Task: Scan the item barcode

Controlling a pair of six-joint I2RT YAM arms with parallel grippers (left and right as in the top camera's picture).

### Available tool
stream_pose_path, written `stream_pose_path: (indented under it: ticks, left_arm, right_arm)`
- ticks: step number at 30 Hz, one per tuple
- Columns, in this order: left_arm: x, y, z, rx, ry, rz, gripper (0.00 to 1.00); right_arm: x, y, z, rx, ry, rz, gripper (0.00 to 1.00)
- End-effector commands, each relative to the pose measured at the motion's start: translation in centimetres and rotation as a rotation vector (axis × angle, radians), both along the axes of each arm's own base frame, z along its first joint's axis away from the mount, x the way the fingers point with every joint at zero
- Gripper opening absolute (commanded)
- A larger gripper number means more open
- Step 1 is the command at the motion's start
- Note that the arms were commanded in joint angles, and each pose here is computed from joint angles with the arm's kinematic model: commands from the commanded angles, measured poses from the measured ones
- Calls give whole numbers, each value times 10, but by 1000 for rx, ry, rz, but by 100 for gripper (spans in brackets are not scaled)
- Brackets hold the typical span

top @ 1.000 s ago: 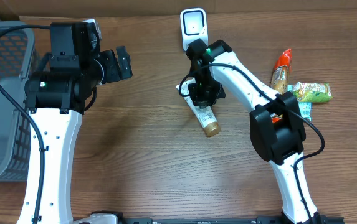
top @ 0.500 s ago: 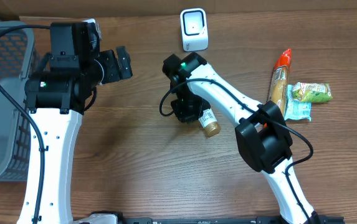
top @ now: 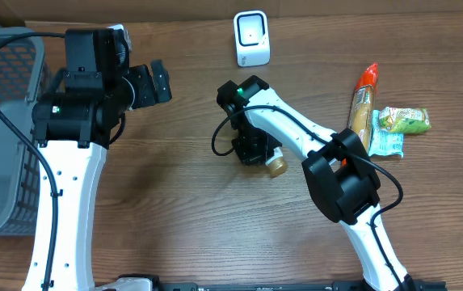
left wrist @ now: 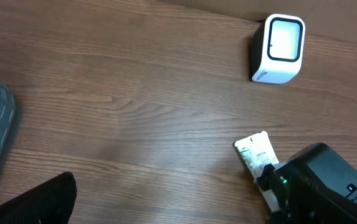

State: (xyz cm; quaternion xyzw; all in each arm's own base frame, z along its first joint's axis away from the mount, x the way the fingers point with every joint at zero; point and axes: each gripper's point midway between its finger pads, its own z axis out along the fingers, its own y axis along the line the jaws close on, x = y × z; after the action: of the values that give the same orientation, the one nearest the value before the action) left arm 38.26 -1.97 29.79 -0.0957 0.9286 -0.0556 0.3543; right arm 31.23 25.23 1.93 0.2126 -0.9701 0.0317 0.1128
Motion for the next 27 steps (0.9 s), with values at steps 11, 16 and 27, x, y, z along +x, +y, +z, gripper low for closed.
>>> stream_pose_path:
  ticks: [11,16,27]
  left_arm:
    - [1,1,4,0,-10,16,100]
    - [1,1,4,0,-10,16,100]
    - [1,1,4,0,-10,16,100]
  right_arm:
    - [43,-64,0,-120,-85,-92,13]
    - [73,-88,-3,-89,-141,-183,14]
    - [156,-121,-6,108,-340,-411,24]
